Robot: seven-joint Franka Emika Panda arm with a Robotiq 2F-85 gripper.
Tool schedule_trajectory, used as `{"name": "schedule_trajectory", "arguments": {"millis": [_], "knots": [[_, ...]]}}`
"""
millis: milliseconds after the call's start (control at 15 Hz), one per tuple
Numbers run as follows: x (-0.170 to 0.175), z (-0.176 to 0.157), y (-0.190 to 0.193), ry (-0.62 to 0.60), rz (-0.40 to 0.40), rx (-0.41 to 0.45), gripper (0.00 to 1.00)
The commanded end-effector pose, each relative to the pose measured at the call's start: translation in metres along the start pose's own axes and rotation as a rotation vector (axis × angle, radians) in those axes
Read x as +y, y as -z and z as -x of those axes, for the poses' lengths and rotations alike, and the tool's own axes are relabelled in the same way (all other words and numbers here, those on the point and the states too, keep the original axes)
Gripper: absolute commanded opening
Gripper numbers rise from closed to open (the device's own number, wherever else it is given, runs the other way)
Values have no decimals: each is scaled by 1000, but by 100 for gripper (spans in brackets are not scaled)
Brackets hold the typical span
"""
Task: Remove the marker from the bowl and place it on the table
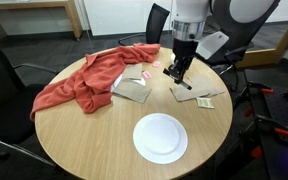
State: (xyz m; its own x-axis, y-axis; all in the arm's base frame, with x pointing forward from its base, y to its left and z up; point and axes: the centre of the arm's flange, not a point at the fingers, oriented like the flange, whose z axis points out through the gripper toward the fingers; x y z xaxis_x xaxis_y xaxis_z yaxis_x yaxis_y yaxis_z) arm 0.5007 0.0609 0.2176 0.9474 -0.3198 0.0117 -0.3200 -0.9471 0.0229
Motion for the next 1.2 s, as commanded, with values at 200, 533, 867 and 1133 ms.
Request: {"name": "schedule_trajectory", "arguments": {"millis": [200,533,867,1133], "knots": [[-21,-18,-44,86,7,-53,5],[-30,-16,-74,130,16,-82,5],[-39,-15,-87,151,25,-90,5],[-43,-13,-80,145,39,-50,60]]}}
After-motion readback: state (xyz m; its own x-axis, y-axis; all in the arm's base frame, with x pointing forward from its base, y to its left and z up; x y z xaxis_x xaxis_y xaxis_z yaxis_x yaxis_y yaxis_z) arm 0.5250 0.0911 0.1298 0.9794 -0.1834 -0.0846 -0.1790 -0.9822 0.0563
